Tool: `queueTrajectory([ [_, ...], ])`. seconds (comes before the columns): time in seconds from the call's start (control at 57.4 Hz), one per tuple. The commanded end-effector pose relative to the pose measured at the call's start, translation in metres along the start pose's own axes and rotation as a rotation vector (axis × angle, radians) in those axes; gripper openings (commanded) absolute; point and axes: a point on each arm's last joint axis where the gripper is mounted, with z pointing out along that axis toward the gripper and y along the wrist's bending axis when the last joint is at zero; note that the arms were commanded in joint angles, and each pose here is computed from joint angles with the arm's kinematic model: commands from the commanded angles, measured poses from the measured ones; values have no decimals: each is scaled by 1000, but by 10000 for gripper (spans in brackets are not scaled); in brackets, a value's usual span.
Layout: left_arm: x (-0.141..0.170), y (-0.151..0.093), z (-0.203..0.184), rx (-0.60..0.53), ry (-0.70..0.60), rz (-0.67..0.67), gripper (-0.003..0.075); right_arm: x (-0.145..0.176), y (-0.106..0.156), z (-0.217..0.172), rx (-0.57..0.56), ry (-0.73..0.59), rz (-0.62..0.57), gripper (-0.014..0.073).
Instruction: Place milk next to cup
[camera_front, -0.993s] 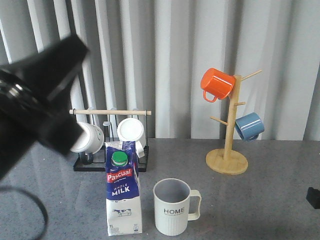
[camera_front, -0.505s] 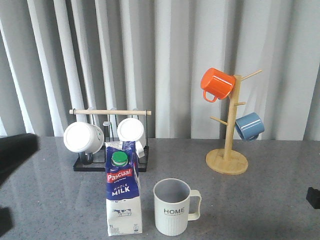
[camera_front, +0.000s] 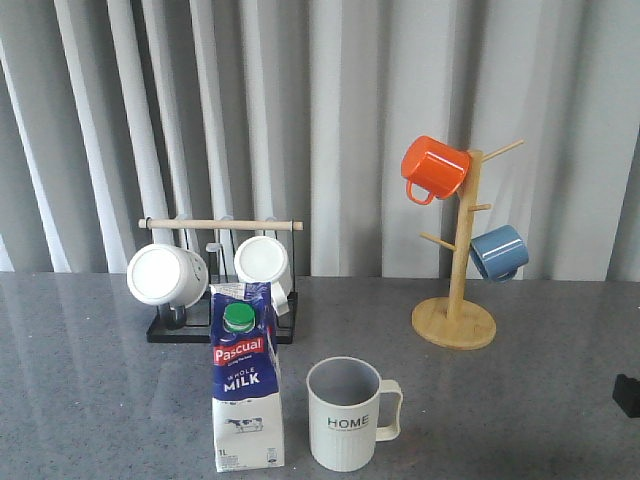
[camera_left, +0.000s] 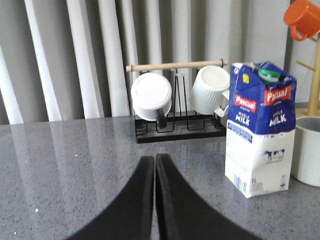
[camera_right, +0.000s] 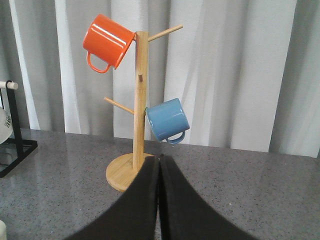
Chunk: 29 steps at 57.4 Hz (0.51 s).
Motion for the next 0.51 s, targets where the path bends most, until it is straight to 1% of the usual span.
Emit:
queueTrajectory([
  [0.0,6,-1,-10,9,-145,-4,-6,-18,0,-2,-10,-111,-7,-10],
  [0.105,25,0,-18,-12,-162,-15,-6,-18,0,-2,-10,-111,-7,-10],
  [0.226,30,2,-22,-47,-116,-9,-6,-18,0,-2,-10,-110,-7,-10],
  [0.488,32,3,-26,-61,-101,5,-6,-18,0,-2,-10,-110,-7,-10],
])
